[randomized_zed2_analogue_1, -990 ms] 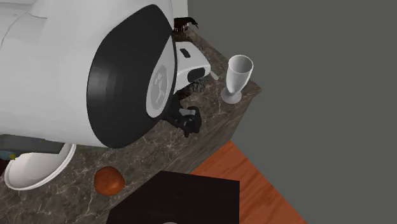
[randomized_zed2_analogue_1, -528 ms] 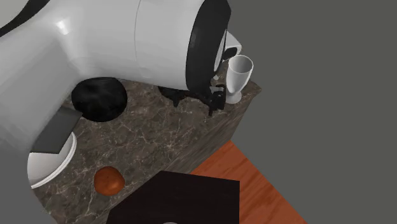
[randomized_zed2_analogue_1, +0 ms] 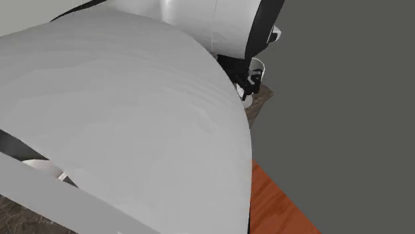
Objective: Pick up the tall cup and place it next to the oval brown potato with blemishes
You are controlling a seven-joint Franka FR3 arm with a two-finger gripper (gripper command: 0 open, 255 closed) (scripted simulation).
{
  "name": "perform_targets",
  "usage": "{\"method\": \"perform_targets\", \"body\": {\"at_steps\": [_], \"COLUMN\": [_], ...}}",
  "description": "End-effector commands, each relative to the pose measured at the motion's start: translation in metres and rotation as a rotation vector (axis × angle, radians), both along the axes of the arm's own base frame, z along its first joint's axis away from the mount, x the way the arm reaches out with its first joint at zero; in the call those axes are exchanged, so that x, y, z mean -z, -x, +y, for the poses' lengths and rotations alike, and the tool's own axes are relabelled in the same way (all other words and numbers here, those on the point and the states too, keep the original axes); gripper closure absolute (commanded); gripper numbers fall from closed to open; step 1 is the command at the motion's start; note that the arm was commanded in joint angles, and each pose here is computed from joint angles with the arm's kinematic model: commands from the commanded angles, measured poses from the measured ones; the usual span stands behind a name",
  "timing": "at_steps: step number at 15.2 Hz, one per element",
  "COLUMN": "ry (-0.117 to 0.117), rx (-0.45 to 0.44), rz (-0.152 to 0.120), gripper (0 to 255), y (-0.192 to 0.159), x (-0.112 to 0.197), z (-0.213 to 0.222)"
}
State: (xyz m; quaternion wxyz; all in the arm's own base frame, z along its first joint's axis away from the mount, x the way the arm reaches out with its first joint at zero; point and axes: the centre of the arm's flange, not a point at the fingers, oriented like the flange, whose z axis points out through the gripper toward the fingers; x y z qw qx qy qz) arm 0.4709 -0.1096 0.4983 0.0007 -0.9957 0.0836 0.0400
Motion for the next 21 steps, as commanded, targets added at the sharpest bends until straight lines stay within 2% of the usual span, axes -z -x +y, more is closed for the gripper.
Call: {"method": "perform_targets", "body": {"at_steps": [1, 15, 21], "ry": [-0.001, -0.014, -0.014], "rx": [0.003, 0.025, 0.025], "rz": [0.0, 0.001, 0.001], "gripper": [0, 0, 0], "y": [-0.02, -0.164, -0.161], "x": [0.005, 0.052, 0.084], "z": [-0.015, -0.123, -0.123]}}
